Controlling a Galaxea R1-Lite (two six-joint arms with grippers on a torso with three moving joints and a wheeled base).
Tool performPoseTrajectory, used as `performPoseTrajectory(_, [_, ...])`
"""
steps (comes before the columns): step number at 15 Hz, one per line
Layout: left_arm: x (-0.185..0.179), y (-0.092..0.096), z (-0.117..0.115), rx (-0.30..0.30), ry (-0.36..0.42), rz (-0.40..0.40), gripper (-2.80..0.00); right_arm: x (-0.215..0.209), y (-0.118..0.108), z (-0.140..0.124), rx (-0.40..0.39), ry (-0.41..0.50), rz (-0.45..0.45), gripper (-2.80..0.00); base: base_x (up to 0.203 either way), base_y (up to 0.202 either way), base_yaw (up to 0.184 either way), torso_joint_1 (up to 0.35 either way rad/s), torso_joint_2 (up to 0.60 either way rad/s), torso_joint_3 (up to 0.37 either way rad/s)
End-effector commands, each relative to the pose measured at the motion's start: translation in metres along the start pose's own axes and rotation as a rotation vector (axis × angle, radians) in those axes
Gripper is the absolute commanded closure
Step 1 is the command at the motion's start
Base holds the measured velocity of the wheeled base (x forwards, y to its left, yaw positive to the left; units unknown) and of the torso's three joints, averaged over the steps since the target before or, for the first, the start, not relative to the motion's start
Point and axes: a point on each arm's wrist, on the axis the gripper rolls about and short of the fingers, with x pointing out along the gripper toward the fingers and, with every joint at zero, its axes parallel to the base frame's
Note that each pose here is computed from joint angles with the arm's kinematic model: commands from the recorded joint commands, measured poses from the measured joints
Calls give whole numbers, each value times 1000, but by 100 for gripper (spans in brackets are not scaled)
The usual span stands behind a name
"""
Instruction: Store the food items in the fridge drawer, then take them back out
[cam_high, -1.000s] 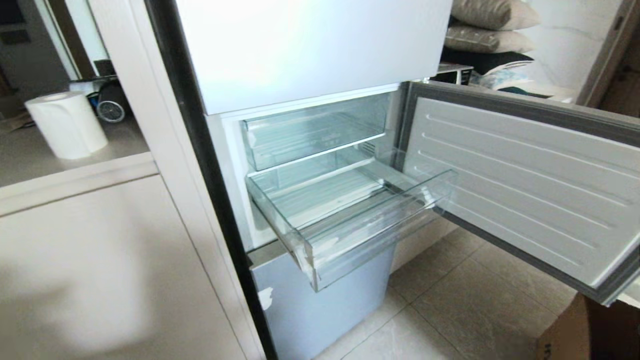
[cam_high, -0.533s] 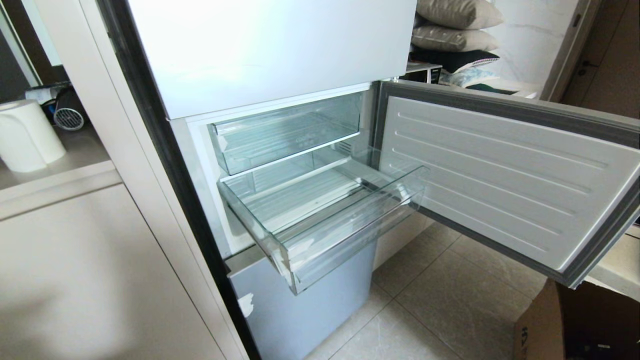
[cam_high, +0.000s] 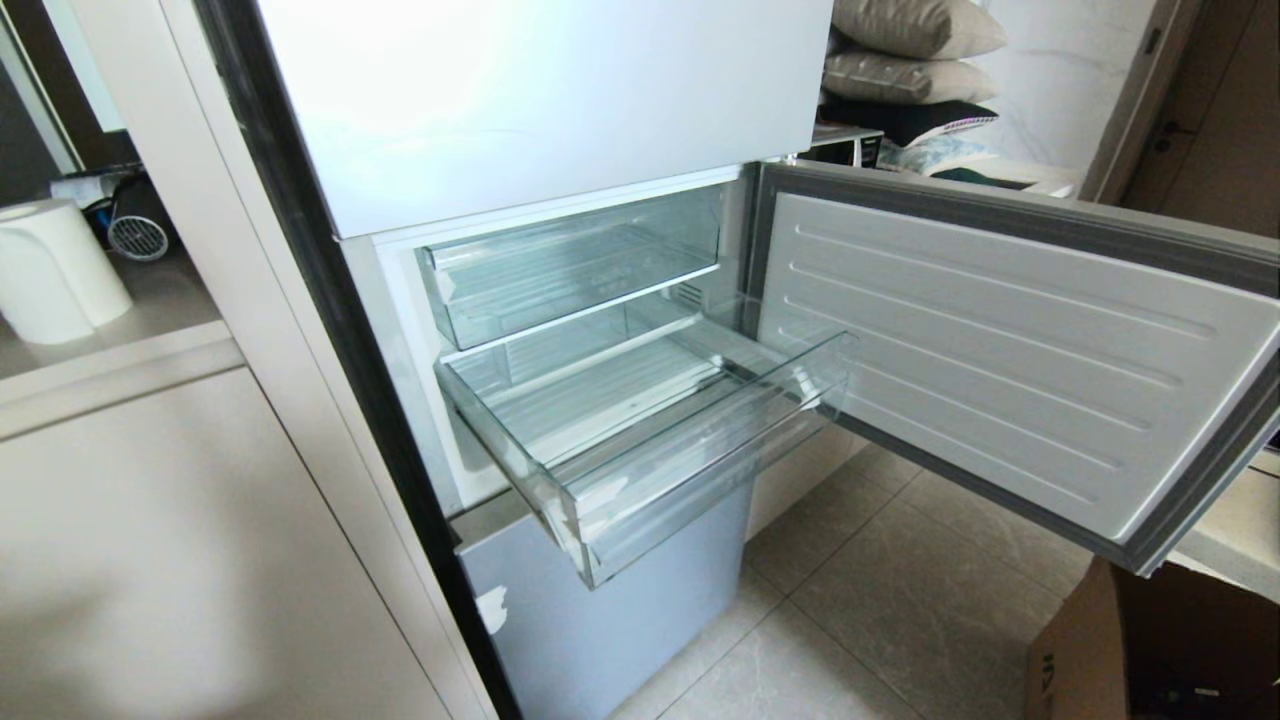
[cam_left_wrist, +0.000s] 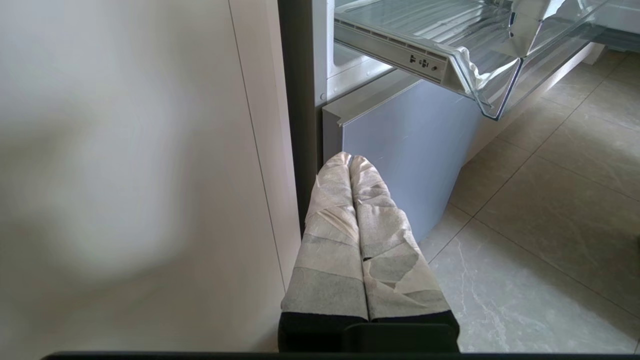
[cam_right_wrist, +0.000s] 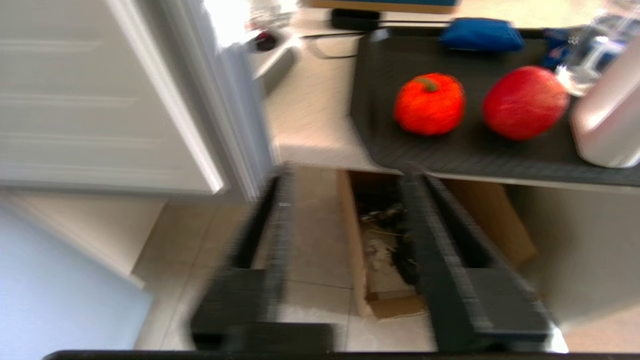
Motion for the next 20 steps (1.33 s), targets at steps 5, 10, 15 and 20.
performPoseTrajectory(5, [0,0,0,0,2,0,0,66,-38,20,80,102,-121,-280,0,0,0,0,0,0])
performPoseTrajectory(10, [0,0,0,0,1,0,0,109,-69,19,113,154,-180,-280,0,0,0,0,0,0])
performPoseTrajectory(15, [0,0,0,0,2,0,0,148,-99,2,93,138,-157,-280,0,0,0,0,0,0])
performPoseTrajectory(20, [0,0,0,0,1,0,0,168,-103,-9,105,142,18,-280,0,0,0,0,0,0])
